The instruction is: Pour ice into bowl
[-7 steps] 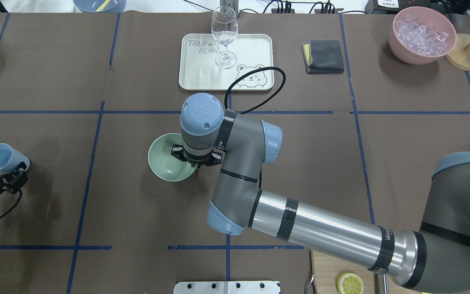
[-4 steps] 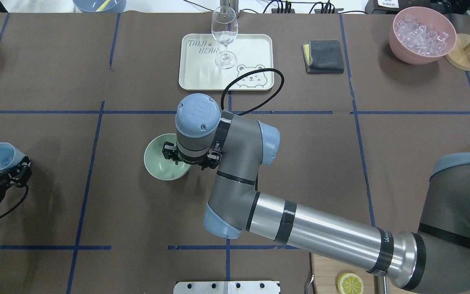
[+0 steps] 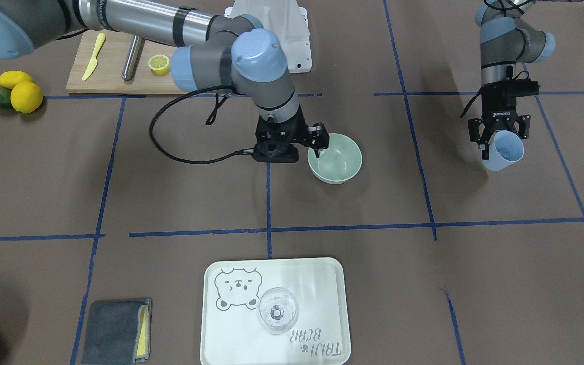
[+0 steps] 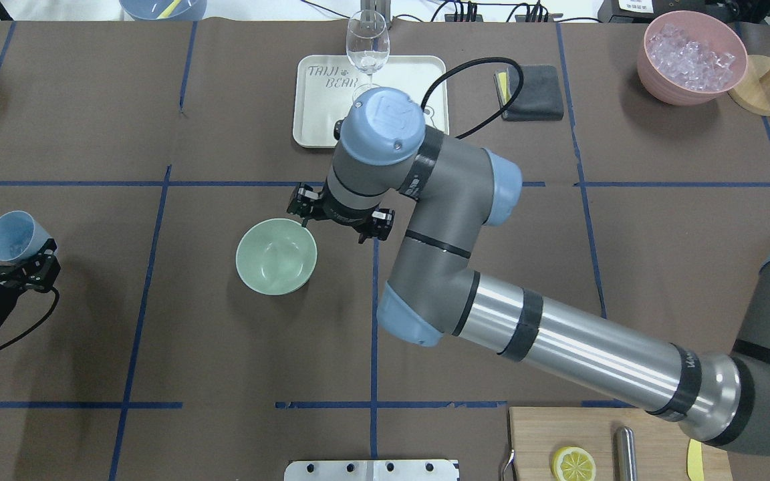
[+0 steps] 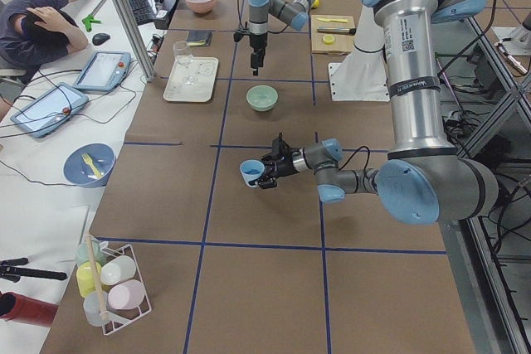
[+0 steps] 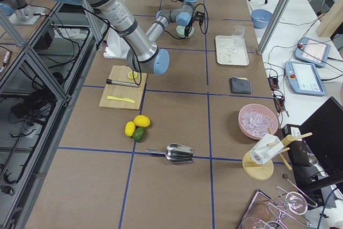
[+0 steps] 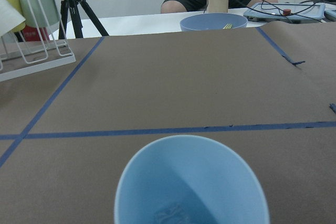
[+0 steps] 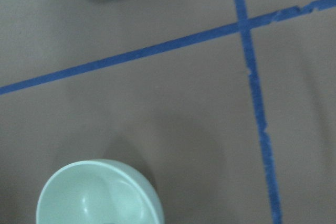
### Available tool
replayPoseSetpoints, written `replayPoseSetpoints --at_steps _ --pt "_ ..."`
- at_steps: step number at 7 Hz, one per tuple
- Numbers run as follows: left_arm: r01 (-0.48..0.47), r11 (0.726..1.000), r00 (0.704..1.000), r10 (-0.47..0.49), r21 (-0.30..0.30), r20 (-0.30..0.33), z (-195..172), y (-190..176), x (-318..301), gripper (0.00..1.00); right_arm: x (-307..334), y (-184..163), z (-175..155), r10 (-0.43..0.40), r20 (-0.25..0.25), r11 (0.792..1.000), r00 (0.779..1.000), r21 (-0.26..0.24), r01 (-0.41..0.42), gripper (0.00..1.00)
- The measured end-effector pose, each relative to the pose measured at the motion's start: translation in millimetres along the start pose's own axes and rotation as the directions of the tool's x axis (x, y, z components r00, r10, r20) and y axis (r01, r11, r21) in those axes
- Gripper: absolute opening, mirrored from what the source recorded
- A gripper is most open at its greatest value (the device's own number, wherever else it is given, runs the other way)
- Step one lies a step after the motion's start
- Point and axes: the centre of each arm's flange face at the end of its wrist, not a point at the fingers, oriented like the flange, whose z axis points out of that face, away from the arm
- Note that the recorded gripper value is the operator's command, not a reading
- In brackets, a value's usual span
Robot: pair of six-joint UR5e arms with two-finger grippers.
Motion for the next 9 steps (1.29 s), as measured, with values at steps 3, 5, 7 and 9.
replayPoseSetpoints --at_steps 3,5,7,9 --pt "0.002 0.999 0.998 0.001 0.036 -0.069 -12.1 -60.2 90.3 0.00 99.6 -24.4 -22.2 -0.013 -0.021 1.000 1.000 0.027 0.014 1.00" --pt "-0.066 0.998 0.994 0.066 0.002 -0.087 -3.7 -90.3 187.0 0.00 121.2 -26.1 -24.1 -0.028 -0.033 0.999 0.999 0.033 0.029 1.00" --pt "-0.222 0.974 0.975 0.221 -0.038 -0.024 3.1 -106.3 246.7 0.00 124.9 -25.8 -24.2 -0.029 -0.035 0.999 0.999 0.035 0.031 1.00" --pt "-0.397 0.918 0.916 0.396 0.006 0.055 -5.6 -110.6 285.4 0.00 122.8 -23.6 -28.9 -0.035 -0.026 0.999 0.999 0.041 0.036 1.00"
